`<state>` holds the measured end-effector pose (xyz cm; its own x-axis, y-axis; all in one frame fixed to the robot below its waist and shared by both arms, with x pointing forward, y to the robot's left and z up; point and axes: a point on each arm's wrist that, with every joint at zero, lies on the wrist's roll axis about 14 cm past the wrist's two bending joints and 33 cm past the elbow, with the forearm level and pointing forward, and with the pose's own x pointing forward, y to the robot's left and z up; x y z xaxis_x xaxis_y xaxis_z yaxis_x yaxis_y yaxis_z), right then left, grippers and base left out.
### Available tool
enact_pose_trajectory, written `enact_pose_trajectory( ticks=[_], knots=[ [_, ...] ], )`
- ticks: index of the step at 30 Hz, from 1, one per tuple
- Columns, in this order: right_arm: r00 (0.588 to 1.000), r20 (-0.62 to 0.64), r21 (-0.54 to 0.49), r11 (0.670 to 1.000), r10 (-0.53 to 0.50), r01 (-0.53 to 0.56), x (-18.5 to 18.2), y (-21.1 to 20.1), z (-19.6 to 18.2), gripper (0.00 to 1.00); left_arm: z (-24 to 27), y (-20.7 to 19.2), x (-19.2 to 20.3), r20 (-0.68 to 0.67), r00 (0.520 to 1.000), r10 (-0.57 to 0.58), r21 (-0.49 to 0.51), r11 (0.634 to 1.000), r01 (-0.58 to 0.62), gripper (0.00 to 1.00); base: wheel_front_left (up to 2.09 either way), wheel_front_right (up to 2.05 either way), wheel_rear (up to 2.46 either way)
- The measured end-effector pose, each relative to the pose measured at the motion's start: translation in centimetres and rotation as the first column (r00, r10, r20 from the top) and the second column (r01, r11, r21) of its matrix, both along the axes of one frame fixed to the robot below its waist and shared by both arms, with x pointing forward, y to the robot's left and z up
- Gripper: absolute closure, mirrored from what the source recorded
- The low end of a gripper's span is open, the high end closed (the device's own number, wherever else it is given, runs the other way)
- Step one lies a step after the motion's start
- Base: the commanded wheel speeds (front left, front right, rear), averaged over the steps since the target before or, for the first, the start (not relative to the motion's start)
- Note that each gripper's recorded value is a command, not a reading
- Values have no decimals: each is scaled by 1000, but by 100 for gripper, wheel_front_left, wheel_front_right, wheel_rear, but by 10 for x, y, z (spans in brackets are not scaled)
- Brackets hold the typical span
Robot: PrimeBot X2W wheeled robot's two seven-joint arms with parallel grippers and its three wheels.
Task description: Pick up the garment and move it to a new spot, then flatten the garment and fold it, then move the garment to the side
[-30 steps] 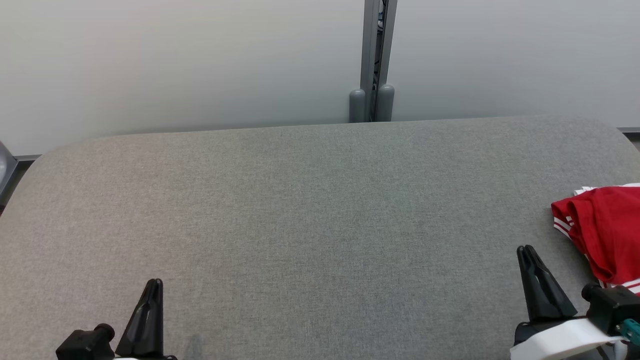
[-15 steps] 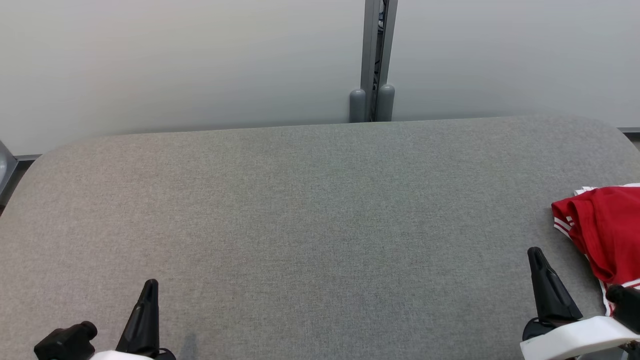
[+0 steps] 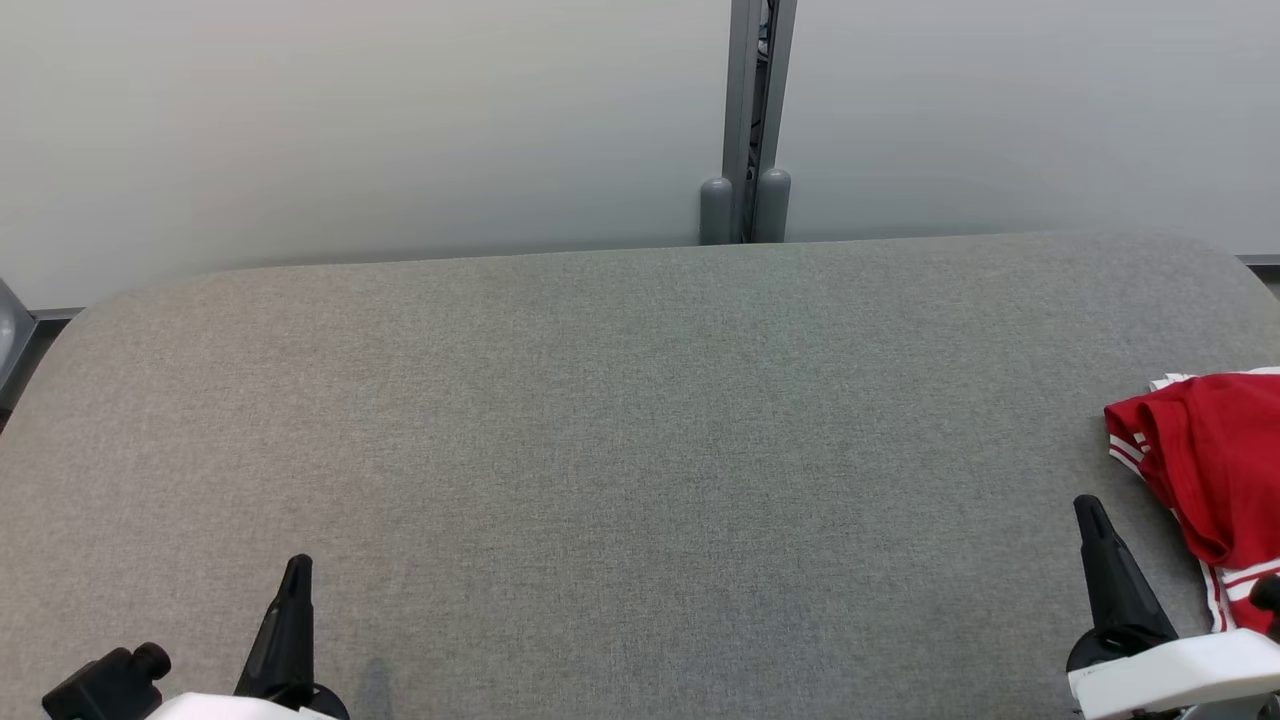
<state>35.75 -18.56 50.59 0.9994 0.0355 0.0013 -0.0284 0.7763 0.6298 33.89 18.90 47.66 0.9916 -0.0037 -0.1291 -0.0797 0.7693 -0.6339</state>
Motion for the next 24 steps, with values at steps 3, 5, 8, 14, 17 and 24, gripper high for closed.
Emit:
enact_pose_trajectory(
  ticks=[3, 5, 8, 14, 17, 24],
  knots=[
    [1000, -4, 42, 999, -3, 3, 0, -1, 0, 100, 2, 0, 3, 4, 1000, 2, -41, 999, -2, 100, 0, 0, 0],
    [1000, -5, 69, 998, -7, 7, 0, -2, 0, 100, 3, 0, 3, 4, 1000, 3, -66, 998, -3, 100, 0, 0, 0],
    [1000, -10, 108, 994, -8, 9, 0, -3, -1, 100, 1, -1, 3, -2, 1000, 8, -107, 994, -8, 100, 0, 0, 0],
    [1000, -18, 183, 983, -11, 14, 0, -5, -2, 100, 1, -1, 4, -5, 1000, 16, -184, 983, -17, 100, 0, 0, 0],
    [1000, -20, 218, 976, -13, 17, -1, -6, -2, 100, 1, -1, 4, -8, 1000, 18, -216, 976, -19, 100, 0, 0, 0],
    [1000, -25, 285, 958, -15, 21, -1, -7, -2, 100, 2, -1, 6, -4, 1000, 25, -280, 960, -25, 100, 0, 0, 0]
  ],
)
